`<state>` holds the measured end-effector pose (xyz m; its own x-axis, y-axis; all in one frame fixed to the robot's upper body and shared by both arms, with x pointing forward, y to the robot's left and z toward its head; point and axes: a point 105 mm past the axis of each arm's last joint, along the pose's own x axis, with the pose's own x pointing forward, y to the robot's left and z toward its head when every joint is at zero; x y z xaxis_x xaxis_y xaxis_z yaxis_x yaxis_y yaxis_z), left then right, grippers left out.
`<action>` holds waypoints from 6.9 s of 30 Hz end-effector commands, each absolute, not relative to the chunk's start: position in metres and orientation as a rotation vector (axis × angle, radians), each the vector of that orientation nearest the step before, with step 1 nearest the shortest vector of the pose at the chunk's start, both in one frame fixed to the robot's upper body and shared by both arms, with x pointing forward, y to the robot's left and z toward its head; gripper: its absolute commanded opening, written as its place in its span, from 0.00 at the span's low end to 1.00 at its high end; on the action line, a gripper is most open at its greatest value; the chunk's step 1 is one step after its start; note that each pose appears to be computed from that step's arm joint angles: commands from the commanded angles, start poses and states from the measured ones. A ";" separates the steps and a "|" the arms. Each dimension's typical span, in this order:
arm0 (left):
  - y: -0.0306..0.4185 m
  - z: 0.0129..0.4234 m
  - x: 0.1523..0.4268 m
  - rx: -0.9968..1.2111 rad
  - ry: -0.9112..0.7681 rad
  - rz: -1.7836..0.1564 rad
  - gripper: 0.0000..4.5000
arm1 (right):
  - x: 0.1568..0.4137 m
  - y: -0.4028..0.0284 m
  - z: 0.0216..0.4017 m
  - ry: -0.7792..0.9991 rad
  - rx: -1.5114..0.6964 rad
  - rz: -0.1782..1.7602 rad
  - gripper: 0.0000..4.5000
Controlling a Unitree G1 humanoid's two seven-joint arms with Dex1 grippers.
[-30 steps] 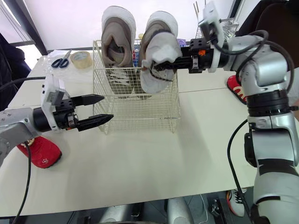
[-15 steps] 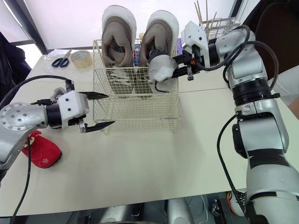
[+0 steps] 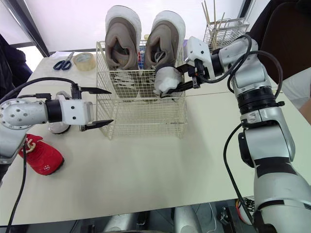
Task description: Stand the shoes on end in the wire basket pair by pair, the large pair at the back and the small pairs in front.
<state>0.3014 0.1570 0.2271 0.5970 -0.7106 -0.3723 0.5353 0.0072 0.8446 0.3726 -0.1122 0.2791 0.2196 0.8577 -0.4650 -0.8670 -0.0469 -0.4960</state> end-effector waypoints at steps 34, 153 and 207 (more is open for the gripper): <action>0.351 0.260 0.334 0.113 0.160 -0.026 1.00 | 0.255 -0.083 0.361 -0.356 -0.514 1.694 0.99; 0.103 0.188 0.346 0.222 -0.818 -0.225 0.01 | 0.281 -0.101 0.352 -0.234 -0.534 1.457 1.00; 0.197 0.280 0.261 -0.042 -0.208 -0.660 0.93 | 0.290 -0.093 0.347 -0.290 -0.520 1.507 1.00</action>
<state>0.2764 0.1955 0.2658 0.8053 -0.5640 0.1828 0.5701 0.8213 0.0226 0.2964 -0.0921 0.3368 0.0743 0.9848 -0.1567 -0.8899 -0.0054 -0.4561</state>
